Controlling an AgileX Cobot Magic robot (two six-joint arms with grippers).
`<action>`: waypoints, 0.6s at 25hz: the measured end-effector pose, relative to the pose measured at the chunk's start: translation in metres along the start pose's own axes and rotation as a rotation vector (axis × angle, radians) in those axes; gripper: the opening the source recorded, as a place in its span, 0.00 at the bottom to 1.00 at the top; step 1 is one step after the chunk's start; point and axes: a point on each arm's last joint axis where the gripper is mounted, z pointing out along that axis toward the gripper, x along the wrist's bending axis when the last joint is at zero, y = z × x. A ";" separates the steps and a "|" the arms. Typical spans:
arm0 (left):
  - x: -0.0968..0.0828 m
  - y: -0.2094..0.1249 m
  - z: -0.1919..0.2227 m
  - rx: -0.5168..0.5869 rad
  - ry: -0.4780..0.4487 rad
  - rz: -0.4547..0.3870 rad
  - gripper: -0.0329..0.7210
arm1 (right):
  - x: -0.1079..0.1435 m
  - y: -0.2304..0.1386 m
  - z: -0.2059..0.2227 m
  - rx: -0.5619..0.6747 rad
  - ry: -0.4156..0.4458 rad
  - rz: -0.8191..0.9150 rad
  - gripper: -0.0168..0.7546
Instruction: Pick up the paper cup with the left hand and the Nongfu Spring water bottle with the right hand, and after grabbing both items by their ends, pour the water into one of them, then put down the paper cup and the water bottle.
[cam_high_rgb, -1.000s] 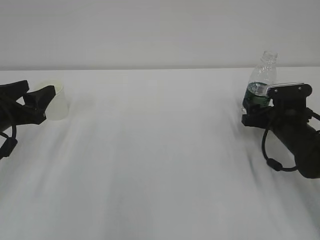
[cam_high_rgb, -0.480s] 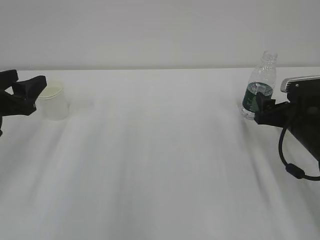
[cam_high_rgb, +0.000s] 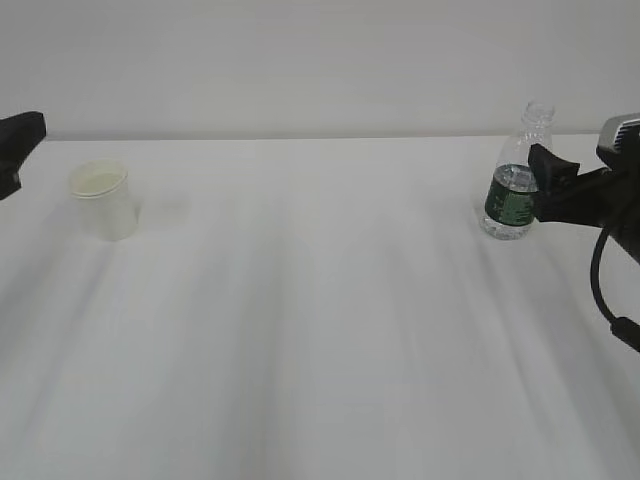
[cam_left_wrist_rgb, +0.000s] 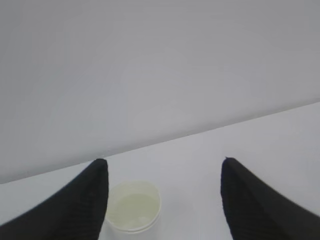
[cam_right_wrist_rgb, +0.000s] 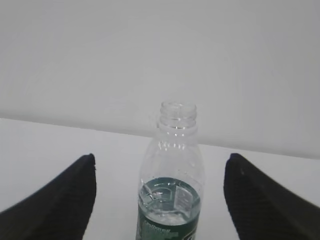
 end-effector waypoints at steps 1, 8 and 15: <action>0.000 0.005 -0.004 -0.008 0.005 0.005 0.71 | 0.000 0.004 -0.002 0.004 0.008 -0.005 0.79; 0.000 0.031 -0.030 -0.041 0.038 0.031 0.71 | -0.002 0.034 -0.015 0.003 0.021 -0.025 0.79; 0.000 0.049 -0.055 -0.057 0.072 0.050 0.71 | -0.007 0.067 -0.035 -0.016 0.012 -0.035 0.79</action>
